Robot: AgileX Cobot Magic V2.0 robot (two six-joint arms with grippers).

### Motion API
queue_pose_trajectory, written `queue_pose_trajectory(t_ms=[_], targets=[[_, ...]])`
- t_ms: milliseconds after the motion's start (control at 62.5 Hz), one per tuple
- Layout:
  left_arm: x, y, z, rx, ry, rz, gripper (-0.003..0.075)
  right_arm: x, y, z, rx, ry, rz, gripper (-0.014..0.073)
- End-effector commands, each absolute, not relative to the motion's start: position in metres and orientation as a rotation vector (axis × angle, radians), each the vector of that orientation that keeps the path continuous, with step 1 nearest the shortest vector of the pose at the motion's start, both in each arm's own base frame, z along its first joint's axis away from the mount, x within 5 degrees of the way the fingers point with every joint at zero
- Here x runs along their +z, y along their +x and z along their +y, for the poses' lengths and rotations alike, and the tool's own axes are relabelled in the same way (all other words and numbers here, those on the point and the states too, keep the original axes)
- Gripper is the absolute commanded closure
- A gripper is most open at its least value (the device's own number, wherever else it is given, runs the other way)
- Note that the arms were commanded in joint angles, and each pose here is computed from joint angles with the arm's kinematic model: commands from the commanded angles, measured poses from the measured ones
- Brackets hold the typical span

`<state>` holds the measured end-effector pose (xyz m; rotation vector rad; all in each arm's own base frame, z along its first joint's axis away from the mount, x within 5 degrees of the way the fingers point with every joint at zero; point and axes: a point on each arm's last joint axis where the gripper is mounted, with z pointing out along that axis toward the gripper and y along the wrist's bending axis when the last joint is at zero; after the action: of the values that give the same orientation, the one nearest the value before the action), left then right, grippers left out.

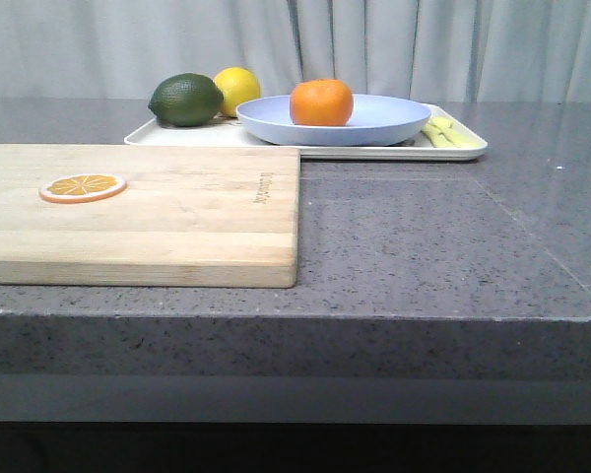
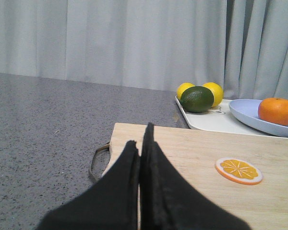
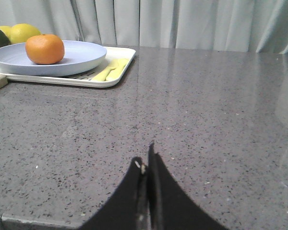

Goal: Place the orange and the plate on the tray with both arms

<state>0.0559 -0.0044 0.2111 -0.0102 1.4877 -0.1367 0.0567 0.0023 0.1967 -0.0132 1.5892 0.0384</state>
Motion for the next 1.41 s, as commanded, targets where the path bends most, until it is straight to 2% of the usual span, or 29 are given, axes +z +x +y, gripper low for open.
queue_pose_trajectory(t_ms=[0,704,992,1391], targets=[[0.2096,0.0551,-0.0036,-0.147,-0.028,1.421,0.074,0.214,0.0535,0.0023,0.037,-0.029,1.456,0.0663],[0.2096,0.0551,-0.0036,-0.147,-0.028,1.421,0.074,0.214,0.0534,0.0038,0.058,-0.051,1.455,0.0663],[0.2096,0.0551,-0.0036,-0.147,-0.028,1.421,0.074,0.2146,0.0535,-0.0008,0.036,0.055,1.448,0.0663],[0.2096,0.0551,-0.0036,-0.147,-0.028,1.421,0.074,0.2198,0.0527,-0.0004,0.048,0.057,1.39,0.0663]])
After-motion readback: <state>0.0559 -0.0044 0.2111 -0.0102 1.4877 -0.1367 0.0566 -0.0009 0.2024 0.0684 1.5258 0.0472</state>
